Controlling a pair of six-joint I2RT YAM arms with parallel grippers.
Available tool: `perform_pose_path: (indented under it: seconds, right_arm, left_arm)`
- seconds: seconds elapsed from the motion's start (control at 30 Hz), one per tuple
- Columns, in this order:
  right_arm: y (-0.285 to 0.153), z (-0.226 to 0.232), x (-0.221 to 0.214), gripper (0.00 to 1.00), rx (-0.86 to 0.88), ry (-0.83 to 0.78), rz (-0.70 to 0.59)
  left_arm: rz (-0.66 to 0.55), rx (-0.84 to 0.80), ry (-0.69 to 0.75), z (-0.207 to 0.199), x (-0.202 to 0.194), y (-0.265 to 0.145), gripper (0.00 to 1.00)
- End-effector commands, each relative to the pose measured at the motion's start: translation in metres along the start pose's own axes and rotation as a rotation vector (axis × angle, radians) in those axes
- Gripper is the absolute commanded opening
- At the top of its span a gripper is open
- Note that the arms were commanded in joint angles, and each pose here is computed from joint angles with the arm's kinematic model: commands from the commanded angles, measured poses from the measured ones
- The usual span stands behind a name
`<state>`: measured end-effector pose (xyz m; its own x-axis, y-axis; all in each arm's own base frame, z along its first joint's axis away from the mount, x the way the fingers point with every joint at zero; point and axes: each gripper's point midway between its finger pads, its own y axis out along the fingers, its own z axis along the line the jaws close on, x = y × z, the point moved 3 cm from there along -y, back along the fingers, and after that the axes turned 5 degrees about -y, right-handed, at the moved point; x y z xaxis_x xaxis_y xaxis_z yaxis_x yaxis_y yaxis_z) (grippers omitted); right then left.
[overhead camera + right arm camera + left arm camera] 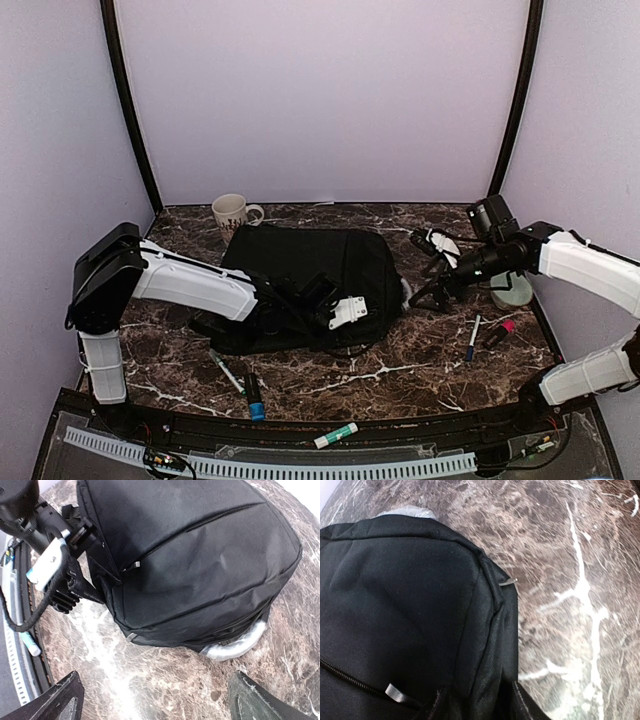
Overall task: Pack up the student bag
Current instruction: Adjust the student bag at the center of the board.
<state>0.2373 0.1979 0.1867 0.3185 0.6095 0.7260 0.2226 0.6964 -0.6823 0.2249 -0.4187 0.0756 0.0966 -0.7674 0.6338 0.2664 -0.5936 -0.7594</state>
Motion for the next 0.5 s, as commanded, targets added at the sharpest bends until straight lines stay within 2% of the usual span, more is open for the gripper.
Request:
perform_pose_path:
  seconds: [0.0,0.1,0.23,0.37,0.47]
  right_arm:
    - [0.004,-0.007,-0.012,1.0,-0.043,0.029,0.031]
    - [0.006,-0.003,-0.015,1.0,-0.014,0.014,0.033]
    - [0.006,0.001,-0.016,0.98,0.015,0.005,0.044]
    - [-0.002,0.003,-0.007,0.96,0.004,-0.018,0.007]
    - [-0.004,0.002,-0.005,0.95,-0.004,-0.016,-0.002]
  left_arm:
    - [-0.053,0.078,0.06,0.014,0.025,0.002,0.39]
    - [-0.06,0.103,0.087,0.019,0.031,0.003,0.37]
    - [-0.1,0.071,0.095,0.017,0.048,-0.002,0.51]
    - [-0.153,0.04,0.108,0.014,0.064,-0.008,0.53]
    - [-0.111,0.037,0.135,0.015,0.063,-0.001,0.53]
